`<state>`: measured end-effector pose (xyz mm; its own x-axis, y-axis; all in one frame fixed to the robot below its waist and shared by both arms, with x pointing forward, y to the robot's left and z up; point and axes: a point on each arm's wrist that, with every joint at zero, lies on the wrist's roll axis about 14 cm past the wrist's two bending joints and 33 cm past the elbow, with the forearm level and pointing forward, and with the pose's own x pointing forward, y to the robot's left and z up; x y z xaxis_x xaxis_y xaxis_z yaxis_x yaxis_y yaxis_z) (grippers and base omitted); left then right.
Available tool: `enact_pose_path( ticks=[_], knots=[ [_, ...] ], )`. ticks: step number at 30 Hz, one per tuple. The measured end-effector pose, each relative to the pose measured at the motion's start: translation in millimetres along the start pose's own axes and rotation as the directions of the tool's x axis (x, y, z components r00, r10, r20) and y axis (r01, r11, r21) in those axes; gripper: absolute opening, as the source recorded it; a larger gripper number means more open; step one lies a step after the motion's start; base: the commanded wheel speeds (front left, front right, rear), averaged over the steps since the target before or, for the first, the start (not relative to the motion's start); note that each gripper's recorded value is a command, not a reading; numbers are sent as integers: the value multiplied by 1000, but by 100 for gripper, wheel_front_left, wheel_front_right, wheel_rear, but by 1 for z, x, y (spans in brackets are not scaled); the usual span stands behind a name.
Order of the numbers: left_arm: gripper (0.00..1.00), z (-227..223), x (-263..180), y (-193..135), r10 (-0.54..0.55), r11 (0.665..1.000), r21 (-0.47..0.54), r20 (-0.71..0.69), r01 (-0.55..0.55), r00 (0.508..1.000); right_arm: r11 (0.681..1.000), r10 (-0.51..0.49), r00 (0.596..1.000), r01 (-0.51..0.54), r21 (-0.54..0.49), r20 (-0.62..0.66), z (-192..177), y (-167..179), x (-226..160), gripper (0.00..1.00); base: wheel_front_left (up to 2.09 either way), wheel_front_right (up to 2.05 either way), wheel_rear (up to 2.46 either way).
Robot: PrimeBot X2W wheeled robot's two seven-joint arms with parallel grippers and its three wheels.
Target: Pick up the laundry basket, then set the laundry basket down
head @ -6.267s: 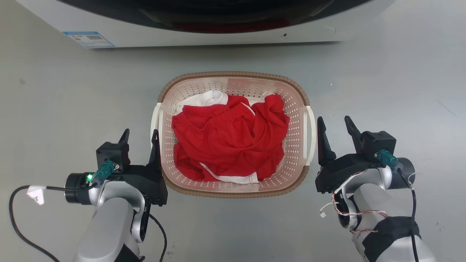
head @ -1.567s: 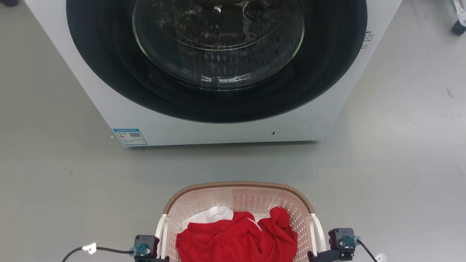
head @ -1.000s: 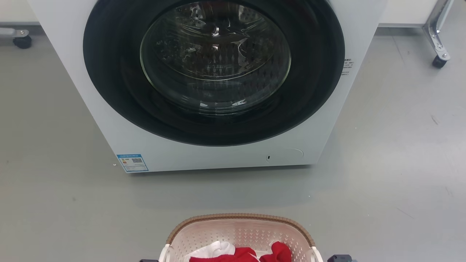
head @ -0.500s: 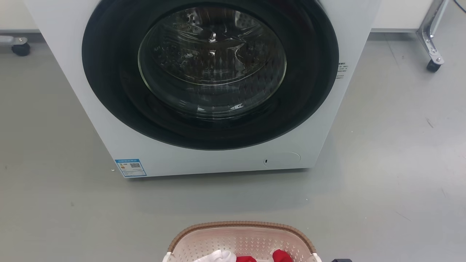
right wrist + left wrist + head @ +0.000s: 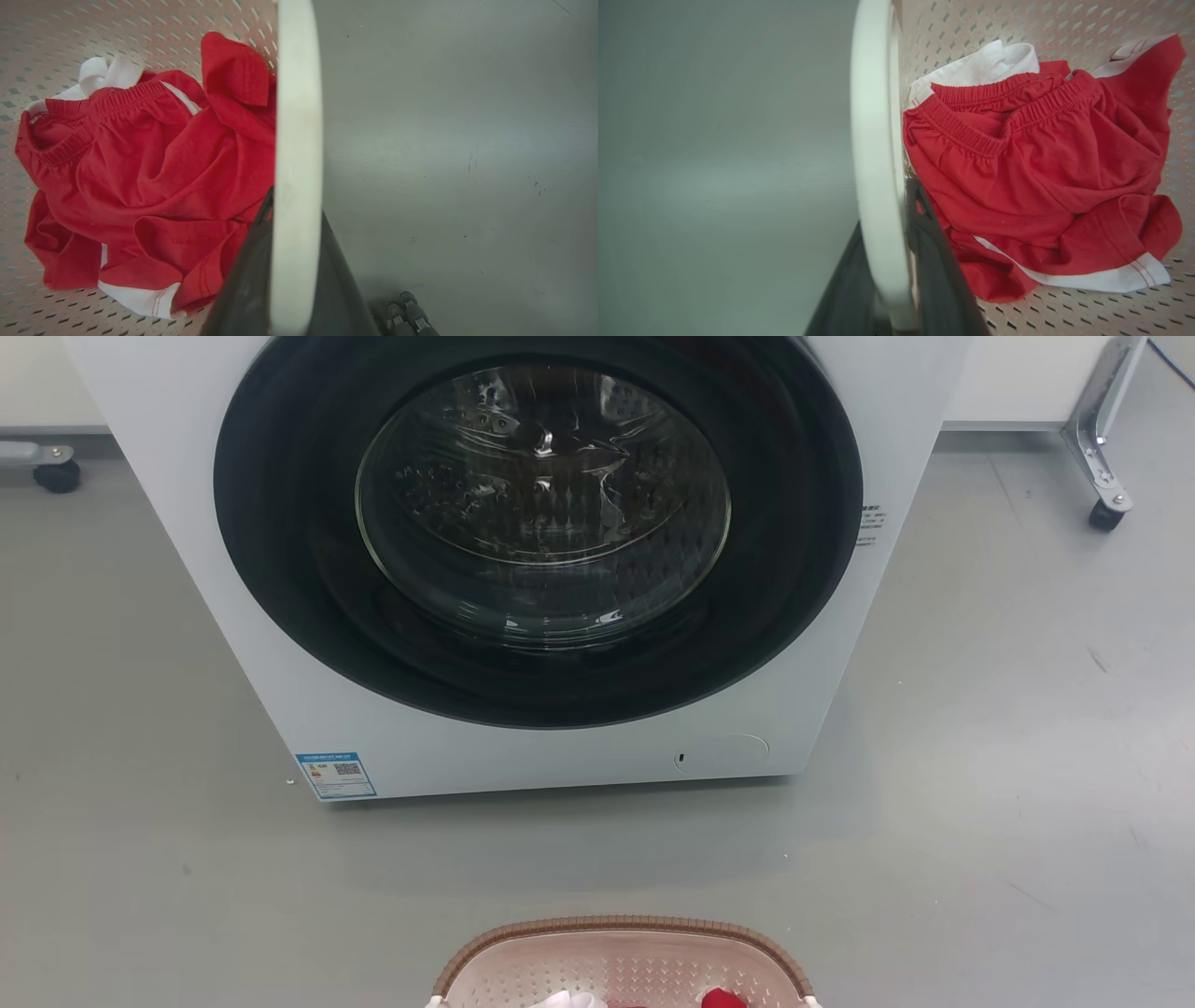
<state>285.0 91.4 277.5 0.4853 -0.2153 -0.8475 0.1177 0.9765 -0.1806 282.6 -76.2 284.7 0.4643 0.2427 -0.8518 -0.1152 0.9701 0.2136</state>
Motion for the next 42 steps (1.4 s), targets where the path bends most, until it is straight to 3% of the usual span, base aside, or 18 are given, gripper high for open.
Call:
enact_pose_path(
  ticks=[20,42],
  knots=[
    [0,-3,6,0,4,999,-37,-27,-5,1000,1000,-3,999,4,14,-32,-4,-2,8,0,0,0,0],
    [0,85,65,14,13,999,-42,38,-11,999,1000,-19,999,20,-24,50,94,-19,66,0,0,0,0]
  ],
)
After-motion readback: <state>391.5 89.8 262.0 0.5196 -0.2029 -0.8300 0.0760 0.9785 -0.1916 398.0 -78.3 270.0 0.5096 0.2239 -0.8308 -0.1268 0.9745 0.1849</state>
